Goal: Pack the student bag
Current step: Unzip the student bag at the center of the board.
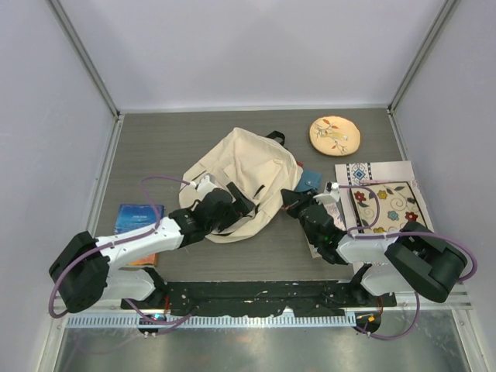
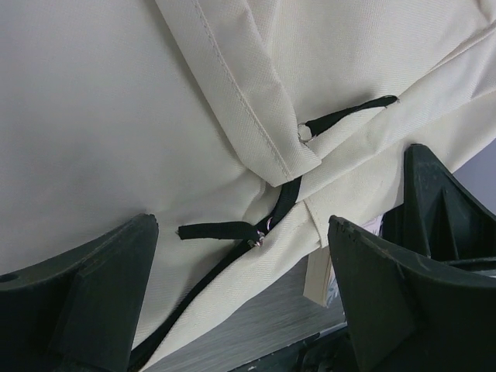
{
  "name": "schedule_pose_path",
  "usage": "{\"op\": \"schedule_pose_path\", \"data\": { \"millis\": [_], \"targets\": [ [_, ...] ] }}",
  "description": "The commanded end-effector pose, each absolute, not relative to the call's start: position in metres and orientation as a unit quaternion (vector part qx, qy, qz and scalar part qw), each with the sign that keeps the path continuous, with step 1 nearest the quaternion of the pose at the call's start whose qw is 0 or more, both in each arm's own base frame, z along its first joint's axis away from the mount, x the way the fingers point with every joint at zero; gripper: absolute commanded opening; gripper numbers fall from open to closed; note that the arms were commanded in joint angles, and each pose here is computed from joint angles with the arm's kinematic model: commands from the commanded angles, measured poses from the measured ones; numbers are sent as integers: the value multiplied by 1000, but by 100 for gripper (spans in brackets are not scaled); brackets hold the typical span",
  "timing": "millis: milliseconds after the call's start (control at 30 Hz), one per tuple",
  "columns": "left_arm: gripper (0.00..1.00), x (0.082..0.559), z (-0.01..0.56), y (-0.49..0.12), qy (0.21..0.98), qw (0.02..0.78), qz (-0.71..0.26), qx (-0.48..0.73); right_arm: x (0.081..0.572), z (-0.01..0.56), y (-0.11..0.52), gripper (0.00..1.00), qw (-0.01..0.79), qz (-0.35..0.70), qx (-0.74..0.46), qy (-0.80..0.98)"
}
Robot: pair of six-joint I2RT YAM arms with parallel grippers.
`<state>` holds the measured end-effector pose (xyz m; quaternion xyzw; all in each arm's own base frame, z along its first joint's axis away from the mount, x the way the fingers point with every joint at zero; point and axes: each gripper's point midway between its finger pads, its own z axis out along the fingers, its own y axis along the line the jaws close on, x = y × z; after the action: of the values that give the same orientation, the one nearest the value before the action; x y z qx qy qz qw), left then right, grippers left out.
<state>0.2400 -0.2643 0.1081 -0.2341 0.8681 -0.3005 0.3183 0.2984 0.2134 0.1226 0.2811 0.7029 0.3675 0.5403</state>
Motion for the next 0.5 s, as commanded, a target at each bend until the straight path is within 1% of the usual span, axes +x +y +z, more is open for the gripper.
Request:
{"op": "schedule_pose_path", "data": {
  "millis": [0,67,267,433,467],
  "targets": [
    [93,252,133,-290,839,330,-355,-247,307,157,206,1,572,391,311,651],
    [86,252,133,-293,833,328,-367,-252,306,156,207,1,570,392,311,651],
    [70,248,132,-296,830,322,-377,-256,306,154,207,1,568,395,312,651],
    [70,243,125,-290,833,320,-369,-259,307,154,207,1,569,394,313,650],
    [73,242,126,-290,832,318,-372,-261,307,154,208,1,569,395,312,651]
  ]
}}
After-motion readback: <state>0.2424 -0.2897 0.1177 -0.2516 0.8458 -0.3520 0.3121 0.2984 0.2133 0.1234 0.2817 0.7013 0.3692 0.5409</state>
